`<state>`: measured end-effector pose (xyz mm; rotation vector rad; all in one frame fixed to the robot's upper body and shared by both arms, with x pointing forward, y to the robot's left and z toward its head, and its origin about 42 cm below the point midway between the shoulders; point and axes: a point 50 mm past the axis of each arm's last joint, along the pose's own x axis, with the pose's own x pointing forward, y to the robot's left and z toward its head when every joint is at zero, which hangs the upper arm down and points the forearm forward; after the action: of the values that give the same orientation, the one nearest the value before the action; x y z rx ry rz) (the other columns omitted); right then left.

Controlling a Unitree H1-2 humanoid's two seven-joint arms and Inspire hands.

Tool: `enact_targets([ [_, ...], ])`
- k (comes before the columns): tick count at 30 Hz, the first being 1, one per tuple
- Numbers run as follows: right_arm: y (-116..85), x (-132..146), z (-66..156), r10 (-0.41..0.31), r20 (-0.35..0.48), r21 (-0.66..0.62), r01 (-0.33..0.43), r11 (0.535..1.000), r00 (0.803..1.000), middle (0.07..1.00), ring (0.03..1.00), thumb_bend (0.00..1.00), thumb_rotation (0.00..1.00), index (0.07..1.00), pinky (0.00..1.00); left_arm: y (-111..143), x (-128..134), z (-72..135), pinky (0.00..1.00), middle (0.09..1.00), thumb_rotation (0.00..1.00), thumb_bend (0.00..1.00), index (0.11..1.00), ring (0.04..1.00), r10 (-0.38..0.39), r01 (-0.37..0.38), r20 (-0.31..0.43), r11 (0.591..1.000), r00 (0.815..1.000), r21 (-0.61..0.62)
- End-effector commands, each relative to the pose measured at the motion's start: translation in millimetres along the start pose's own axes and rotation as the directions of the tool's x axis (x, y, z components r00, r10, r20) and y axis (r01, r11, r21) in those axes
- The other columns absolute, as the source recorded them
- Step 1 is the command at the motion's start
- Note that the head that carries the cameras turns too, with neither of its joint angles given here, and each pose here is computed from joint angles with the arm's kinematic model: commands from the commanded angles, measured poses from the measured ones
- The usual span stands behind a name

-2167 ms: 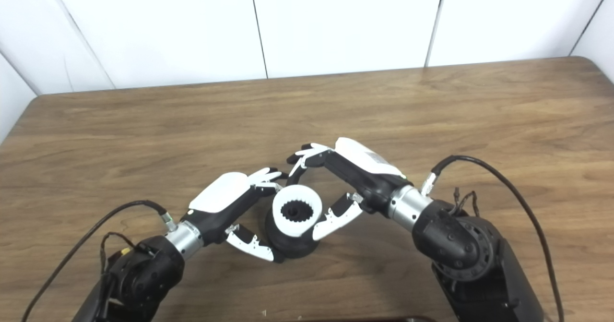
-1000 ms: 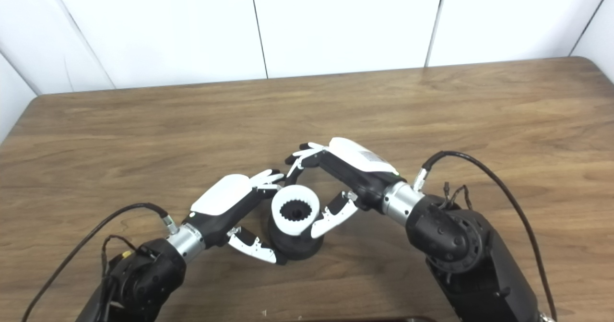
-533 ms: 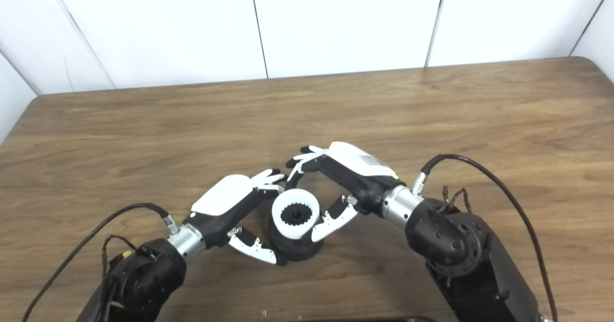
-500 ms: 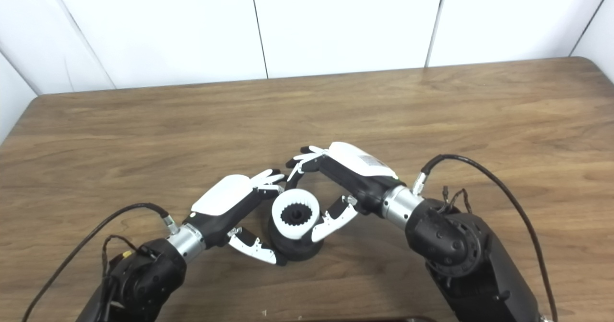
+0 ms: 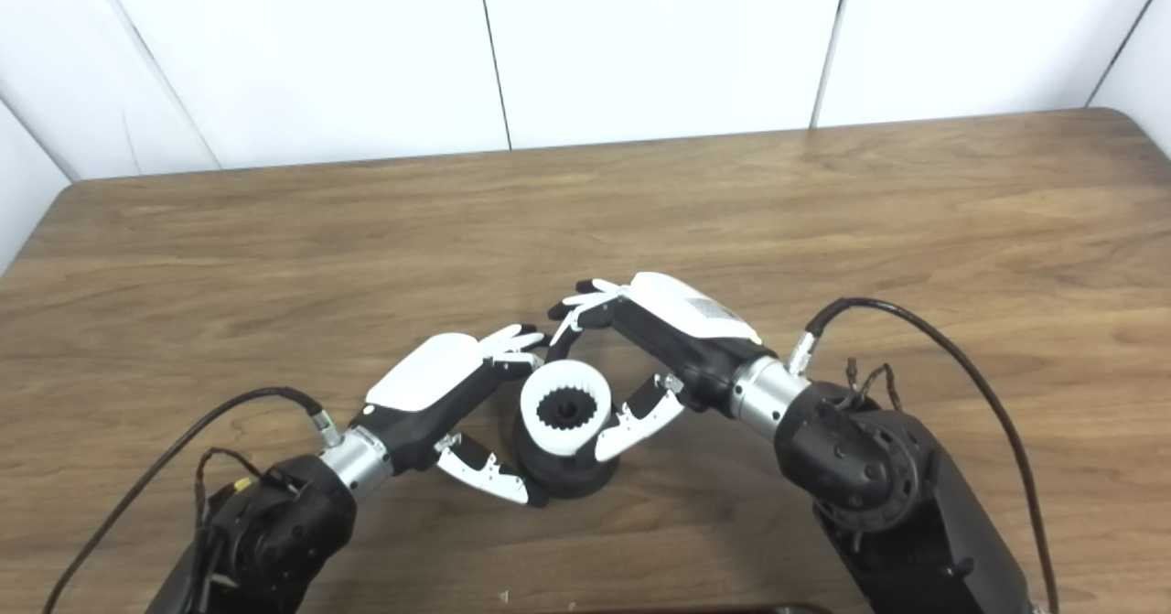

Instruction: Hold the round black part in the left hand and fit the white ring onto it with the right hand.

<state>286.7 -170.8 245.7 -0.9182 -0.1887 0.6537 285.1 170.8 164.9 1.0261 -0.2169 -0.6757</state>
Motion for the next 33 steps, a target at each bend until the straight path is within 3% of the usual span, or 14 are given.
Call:
enact_targets([
  [1, -6.4, -0.5, 3.7, -0.025, 0.028, -0.029, 0.026, 0.999, 0.999, 0.863, 0.967, 0.52, 0.16, 0.491, 0.98, 9.4, 3.7, 5.5, 0.87, 0.94, 0.33, 0.83, 0.679, 0.984, 0.017, -0.017, 0.037, 1.0, 0.999, 0.0],
  [33, -1.4, -9.2, -5.5, -0.021, -0.008, -0.029, 0.021, 0.999, 1.0, 0.858, 0.963, 0.52, 0.16, 0.491, 0.96, 18.3, 2.9, 5.4, 0.86, 0.947, 0.34, 0.82, 0.684, 0.992, 0.03, -0.03, 0.026, 1.0, 0.999, -0.003],
])
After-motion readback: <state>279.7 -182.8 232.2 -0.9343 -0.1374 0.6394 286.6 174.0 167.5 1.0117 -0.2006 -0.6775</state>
